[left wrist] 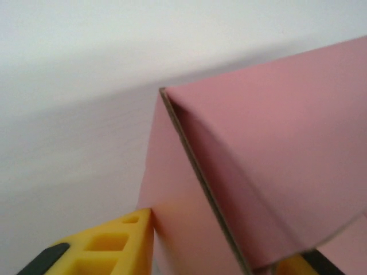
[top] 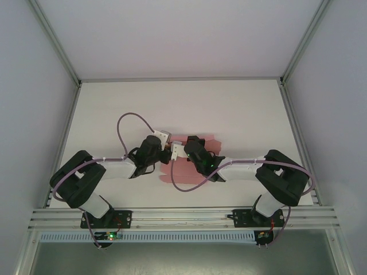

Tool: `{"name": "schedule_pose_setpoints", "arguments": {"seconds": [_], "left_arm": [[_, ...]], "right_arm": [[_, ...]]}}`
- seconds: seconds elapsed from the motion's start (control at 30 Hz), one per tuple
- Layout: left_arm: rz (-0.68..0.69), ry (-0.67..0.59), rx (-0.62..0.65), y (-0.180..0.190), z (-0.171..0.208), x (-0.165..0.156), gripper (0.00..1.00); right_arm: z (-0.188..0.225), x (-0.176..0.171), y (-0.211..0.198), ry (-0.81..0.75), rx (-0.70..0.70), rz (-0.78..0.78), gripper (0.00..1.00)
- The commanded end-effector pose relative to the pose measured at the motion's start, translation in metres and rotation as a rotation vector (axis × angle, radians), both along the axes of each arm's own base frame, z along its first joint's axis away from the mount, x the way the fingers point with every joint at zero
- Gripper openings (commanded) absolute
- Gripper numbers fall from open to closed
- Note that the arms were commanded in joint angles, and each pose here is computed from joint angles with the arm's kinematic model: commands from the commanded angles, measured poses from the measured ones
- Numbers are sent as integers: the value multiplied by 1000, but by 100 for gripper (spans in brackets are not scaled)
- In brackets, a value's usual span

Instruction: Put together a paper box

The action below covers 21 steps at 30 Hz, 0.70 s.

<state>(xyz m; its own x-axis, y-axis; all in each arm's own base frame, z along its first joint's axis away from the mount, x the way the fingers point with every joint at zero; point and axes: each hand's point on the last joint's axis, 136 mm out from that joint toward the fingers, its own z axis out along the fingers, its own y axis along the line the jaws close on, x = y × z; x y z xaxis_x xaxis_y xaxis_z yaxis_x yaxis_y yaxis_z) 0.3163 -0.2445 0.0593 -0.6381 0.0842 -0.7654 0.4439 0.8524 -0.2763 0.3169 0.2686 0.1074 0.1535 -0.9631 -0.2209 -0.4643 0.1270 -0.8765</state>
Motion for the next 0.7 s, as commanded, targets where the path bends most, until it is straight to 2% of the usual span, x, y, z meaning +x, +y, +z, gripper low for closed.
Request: {"name": "schedule_pose_setpoints", "arguments": {"seconds": [0.0, 0.1, 0.13, 0.23, 0.37, 0.43, 0.57, 0.6, 0.67], "left_arm": [[180, -61, 38, 13, 5, 35, 26], [214, -54, 5, 7, 1, 41, 11], [263, -49, 7, 13, -2, 45, 4], [433, -35, 60, 39, -12, 51, 2], [599, -1, 157, 68, -24, 52, 2], [669, 28, 207, 80, -27, 50, 3], [698, 57, 302, 94, -40, 40, 8], [748, 71, 331, 105, -43, 34, 8], [842, 86, 377, 124, -48, 25, 1]], "right_arm": [[-25, -28, 15, 136, 13, 109, 0], [-28, -29, 14, 152, 13, 102, 0], [-30, -29, 13, 160, 10, 97, 0], [-33, -32, 10, 180, 16, 91, 0], [-34, -34, 4, 201, 30, 64, 0], [-37, -34, -1, 218, 27, 41, 0], [-40, -33, -12, 241, 23, 4, 0], [-42, -34, -15, 252, 25, 1, 0], [-41, -32, -17, 261, 41, -11, 0]]}}
